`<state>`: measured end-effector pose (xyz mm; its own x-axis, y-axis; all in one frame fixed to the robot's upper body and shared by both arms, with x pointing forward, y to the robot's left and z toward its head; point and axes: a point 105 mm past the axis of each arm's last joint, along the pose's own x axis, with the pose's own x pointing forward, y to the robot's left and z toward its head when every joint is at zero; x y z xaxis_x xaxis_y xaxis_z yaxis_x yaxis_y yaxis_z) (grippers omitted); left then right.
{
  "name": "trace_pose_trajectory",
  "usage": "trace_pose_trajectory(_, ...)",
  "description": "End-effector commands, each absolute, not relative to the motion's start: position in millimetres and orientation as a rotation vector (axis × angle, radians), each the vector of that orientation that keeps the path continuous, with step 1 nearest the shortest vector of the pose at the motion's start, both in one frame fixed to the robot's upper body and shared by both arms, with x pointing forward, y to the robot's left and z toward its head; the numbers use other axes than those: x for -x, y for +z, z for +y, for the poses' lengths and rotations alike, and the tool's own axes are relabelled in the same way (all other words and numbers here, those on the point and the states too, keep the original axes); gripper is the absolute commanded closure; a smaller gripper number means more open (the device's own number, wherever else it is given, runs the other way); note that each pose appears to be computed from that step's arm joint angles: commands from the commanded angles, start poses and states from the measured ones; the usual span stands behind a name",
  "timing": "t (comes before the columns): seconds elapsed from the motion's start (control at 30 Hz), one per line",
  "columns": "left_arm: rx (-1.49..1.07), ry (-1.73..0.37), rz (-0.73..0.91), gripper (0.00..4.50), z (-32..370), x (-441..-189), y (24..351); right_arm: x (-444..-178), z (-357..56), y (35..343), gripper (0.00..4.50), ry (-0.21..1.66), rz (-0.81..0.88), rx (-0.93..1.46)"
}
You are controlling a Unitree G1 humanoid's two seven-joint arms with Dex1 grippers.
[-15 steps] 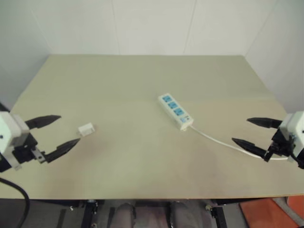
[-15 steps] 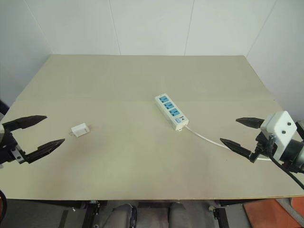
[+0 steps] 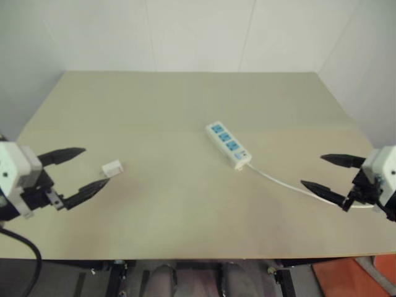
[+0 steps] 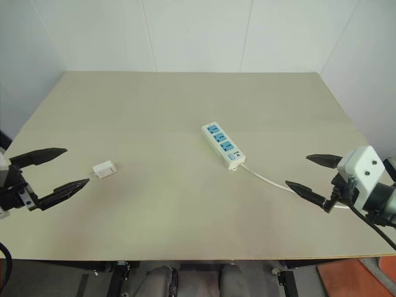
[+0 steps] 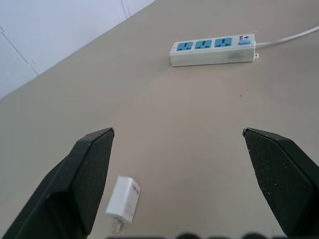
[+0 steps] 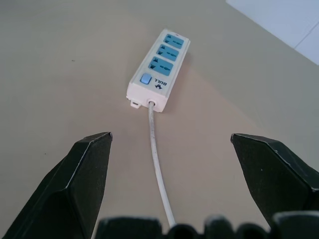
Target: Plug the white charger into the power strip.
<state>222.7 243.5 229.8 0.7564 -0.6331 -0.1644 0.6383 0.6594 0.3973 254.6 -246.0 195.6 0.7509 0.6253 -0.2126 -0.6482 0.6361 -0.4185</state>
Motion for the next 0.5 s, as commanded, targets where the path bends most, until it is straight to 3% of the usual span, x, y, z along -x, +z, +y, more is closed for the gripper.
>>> trace_pose_trajectory(0.03, -0.474, -0.756, -0.026, 0.0, 235.9, -226.6, 235.2, -265.2, -235.3, 186.5, 0.04, 0.705, 0.034, 0.477)
trace_pose_trajectory(0.23, -0.455, -0.799, -0.046, 0.0, 229.0, -234.7, 232.2, -297.5, -198.0, 166.3, 0.04, 0.663, -0.065, 0.344)
trace_pose_trajectory(0.5, -0.447, -0.824, -0.056, 0.0, 229.6, -240.0, 227.6, -349.8, -171.0, 153.8, 0.04, 0.456, -0.143, 0.221)
